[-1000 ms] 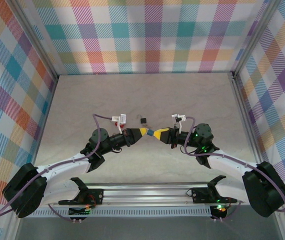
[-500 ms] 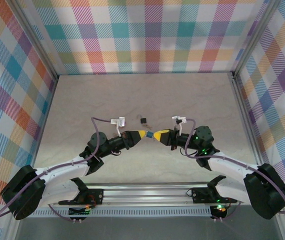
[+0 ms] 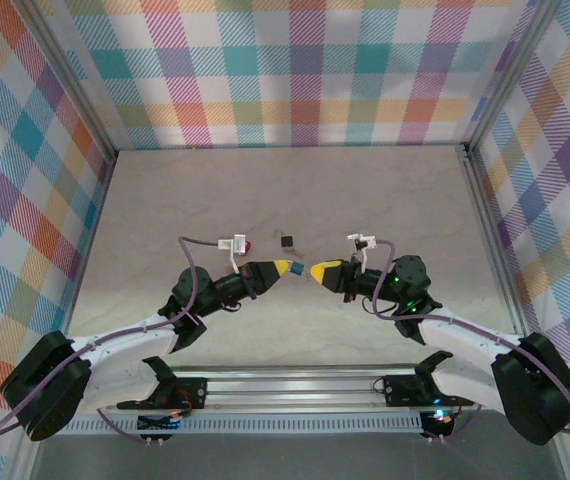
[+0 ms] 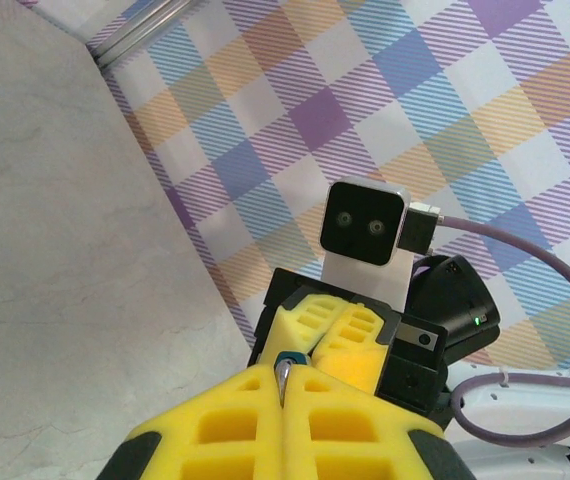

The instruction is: Lock with the key

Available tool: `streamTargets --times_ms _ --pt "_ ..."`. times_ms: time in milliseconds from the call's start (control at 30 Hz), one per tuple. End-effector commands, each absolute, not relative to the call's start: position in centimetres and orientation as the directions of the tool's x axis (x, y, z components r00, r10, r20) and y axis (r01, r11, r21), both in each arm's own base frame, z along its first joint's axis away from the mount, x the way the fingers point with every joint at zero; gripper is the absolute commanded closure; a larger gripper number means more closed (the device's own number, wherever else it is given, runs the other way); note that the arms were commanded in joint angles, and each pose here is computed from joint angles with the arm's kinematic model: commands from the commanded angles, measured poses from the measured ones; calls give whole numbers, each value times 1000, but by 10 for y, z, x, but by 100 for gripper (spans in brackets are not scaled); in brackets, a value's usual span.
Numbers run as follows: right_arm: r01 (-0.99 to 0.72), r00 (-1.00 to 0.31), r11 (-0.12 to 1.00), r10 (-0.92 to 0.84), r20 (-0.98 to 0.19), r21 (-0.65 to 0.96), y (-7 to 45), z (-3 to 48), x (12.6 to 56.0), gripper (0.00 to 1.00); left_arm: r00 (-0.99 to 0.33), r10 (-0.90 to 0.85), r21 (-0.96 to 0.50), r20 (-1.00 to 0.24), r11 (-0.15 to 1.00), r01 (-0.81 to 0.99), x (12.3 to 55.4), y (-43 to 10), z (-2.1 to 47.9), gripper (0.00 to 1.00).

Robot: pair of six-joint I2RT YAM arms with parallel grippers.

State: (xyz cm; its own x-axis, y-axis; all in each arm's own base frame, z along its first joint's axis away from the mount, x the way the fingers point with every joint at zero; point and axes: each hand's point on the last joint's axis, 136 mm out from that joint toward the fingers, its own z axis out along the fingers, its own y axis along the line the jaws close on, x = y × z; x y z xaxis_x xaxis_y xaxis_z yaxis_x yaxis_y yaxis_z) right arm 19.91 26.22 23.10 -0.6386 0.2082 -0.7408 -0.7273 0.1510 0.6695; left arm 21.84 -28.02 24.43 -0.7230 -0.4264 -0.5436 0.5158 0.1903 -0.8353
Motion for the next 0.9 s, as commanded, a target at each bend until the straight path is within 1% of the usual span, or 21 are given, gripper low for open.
streamTargets --times_ms 0,133,400,500,633,800,867 --pt "-730 -625 178 218 -750 660 256 230 198 100 -649 -511 -805 -564 165 570 225 -265 272 100" --pt "-735 -615 191 215 -758 651 253 230 196 100 -645 -516 -805 -563 165 570 224 -263 274 100" --pt "-739 -629 152 197 -752 657 258 229 195 100 -658 -510 -809 -554 144 570 226 -268 276 100" --pt "-734 -624 178 204 -754 656 256 228 197 100 -662 -502 -810 -557 152 566 227 -269 272 100" --pt "-714 -620 242 219 -754 657 249 225 200 100 -673 -461 -808 -579 211 550 228 -270 258 100" --pt "-665 -618 335 254 -744 667 237 220 207 100 -711 -360 -796 -604 303 523 228 -277 231 100" --pt "-645 -614 367 275 -740 671 231 218 208 100 -738 -306 -794 -602 324 514 227 -283 218 100"
